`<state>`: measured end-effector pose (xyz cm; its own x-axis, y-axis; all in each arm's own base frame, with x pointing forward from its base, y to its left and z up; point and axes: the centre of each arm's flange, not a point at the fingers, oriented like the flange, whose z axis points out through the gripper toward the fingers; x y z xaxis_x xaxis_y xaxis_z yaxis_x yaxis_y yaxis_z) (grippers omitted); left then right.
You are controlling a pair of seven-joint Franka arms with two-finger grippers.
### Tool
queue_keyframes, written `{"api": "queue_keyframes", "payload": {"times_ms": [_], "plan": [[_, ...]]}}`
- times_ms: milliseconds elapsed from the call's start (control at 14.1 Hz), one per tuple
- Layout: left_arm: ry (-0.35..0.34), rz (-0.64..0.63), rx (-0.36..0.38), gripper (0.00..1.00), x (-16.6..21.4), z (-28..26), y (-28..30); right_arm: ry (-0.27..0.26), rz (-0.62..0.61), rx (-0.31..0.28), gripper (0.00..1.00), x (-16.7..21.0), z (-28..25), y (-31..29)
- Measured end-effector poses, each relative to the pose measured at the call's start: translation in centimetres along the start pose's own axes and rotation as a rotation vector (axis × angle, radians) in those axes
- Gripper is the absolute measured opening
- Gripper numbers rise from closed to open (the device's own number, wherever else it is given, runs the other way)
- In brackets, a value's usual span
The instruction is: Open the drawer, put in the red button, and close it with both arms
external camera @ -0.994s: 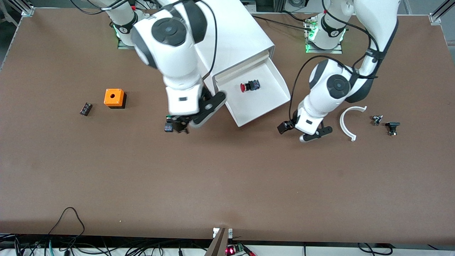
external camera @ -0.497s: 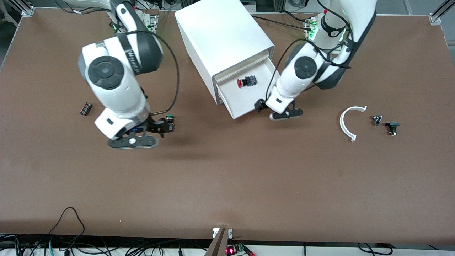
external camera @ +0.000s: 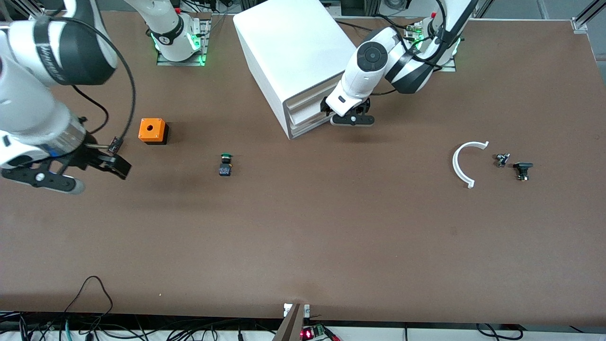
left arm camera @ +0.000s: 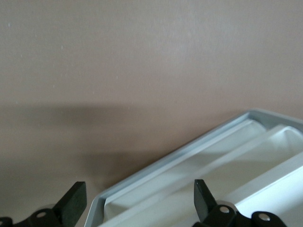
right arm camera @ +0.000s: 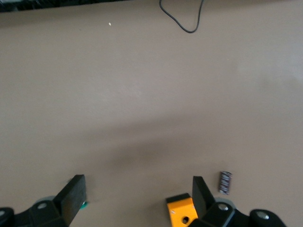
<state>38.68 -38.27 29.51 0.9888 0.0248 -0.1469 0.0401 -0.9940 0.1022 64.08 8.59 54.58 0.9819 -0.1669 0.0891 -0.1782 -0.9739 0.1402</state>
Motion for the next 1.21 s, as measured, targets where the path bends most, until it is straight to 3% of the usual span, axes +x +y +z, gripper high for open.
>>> {"api": "queue_keyframes", "payload": {"times_ms": [213,355,639,852,1206], "plan": [[-0.003,0.009,0.004,1.0,-0.4,-0.1,0.2,-0.034,-0.048,-0.023,1.0,0.4,-0.1,5.1],[0.021,-0.043,-0.008,1.0,1.7,-1.2,-1.6,-0.065,-0.033,0.025,1.0,1.1,1.0,9.7],[0.196,-0.256,-0.064,1.0,12.5,-10.0,-12.9,-0.111,-0.072,0.061,1.0,0.7,3.2,13.5],[0.242,-0.184,-0.018,1.0,16.1,-17.4,-21.1,-0.098,-0.084,0.074,1.0,-0.6,2.5,13.2],[0.193,-0.01,0.07,1.0,13.2,-30.5,-29.5,-0.095,-0.087,0.091,1.0,-1.9,1.7,13.2]]}}
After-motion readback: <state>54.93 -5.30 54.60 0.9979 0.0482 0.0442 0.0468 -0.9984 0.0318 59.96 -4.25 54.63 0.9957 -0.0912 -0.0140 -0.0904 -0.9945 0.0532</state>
